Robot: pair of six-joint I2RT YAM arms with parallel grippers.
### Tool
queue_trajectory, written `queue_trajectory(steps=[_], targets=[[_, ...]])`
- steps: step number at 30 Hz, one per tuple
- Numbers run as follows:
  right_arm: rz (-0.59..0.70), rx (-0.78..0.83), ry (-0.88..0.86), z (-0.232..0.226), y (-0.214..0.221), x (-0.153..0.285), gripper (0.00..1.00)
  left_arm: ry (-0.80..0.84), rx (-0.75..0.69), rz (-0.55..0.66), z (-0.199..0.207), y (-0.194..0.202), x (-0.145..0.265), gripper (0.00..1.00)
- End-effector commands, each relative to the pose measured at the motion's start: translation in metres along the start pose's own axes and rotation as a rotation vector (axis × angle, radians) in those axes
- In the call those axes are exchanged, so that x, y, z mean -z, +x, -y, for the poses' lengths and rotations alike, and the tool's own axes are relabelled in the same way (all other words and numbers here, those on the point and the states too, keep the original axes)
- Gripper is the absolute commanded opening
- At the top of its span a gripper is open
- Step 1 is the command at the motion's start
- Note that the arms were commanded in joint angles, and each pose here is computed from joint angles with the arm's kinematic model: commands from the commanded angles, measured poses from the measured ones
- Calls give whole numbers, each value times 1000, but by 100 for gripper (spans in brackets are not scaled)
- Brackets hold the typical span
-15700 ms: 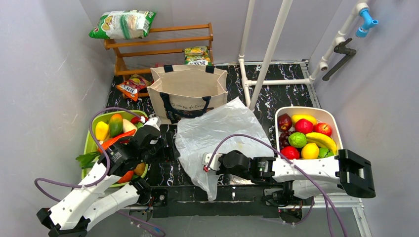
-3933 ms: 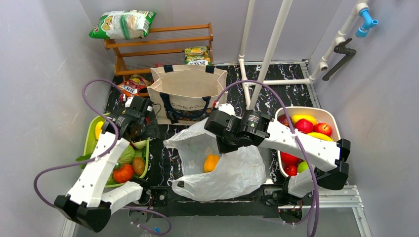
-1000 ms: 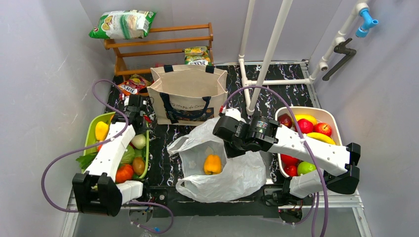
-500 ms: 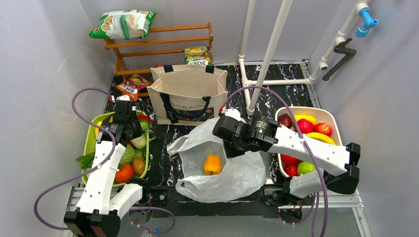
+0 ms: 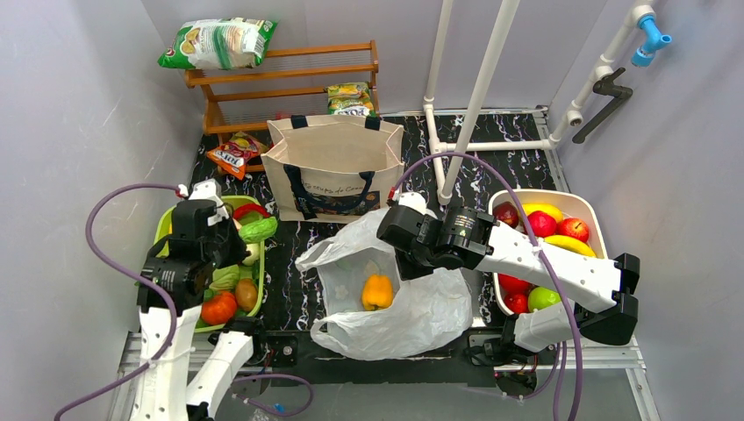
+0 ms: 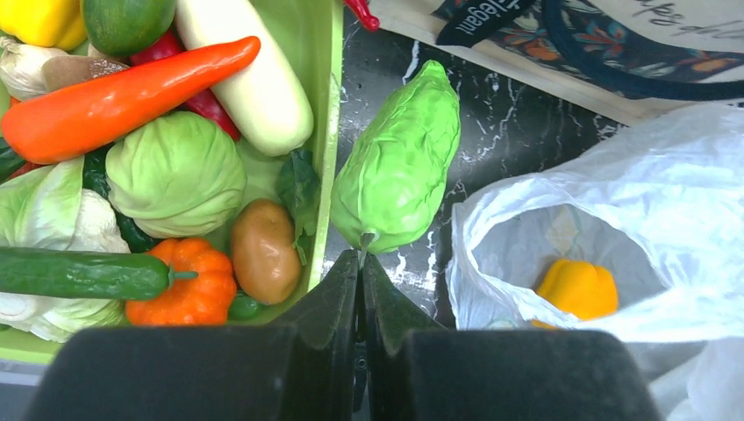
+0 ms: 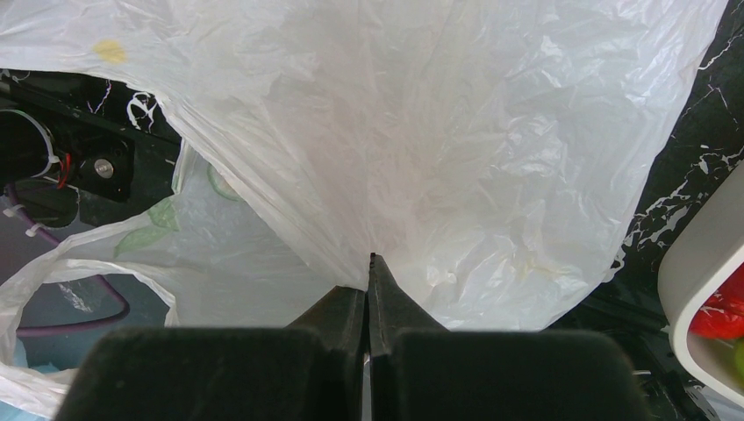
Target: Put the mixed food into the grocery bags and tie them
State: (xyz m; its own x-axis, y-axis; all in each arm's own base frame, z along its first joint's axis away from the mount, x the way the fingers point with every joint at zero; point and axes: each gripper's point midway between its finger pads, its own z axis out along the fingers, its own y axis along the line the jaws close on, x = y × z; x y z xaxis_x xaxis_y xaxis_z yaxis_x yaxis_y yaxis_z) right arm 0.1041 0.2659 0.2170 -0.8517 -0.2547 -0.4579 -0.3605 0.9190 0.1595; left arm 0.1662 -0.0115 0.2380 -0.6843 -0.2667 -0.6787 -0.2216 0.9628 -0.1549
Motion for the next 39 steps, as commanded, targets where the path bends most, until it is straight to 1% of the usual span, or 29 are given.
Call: queue_trajectory(steps=[1, 7, 11, 16, 21, 28, 33, 39], targets=[[33, -25, -20, -4, -10, 5, 1, 66, 5, -35, 8, 11, 21, 0], [35, -35, -28, -5, -10, 7, 1, 206, 43, -19, 30, 9, 48, 0], [47, -41, -43, -6, -12, 10, 1, 309, 0, -25, 44, 11, 67, 0], [68, -45, -45, -5, -15, 11, 1, 424, -41, -1, 58, 9, 95, 0], [65, -57, -53, -5, -14, 13, 1, 600, -68, -16, 83, 11, 120, 0], [84, -70, -51, 1, -11, 12, 1, 756, -75, -58, 104, 19, 133, 0], [81, -70, -58, -2, -11, 8, 1, 843, -67, -85, 115, 24, 143, 0], [73, -44, -48, -3, -11, 3, 1, 921, -62, -148, 125, 35, 138, 0]])
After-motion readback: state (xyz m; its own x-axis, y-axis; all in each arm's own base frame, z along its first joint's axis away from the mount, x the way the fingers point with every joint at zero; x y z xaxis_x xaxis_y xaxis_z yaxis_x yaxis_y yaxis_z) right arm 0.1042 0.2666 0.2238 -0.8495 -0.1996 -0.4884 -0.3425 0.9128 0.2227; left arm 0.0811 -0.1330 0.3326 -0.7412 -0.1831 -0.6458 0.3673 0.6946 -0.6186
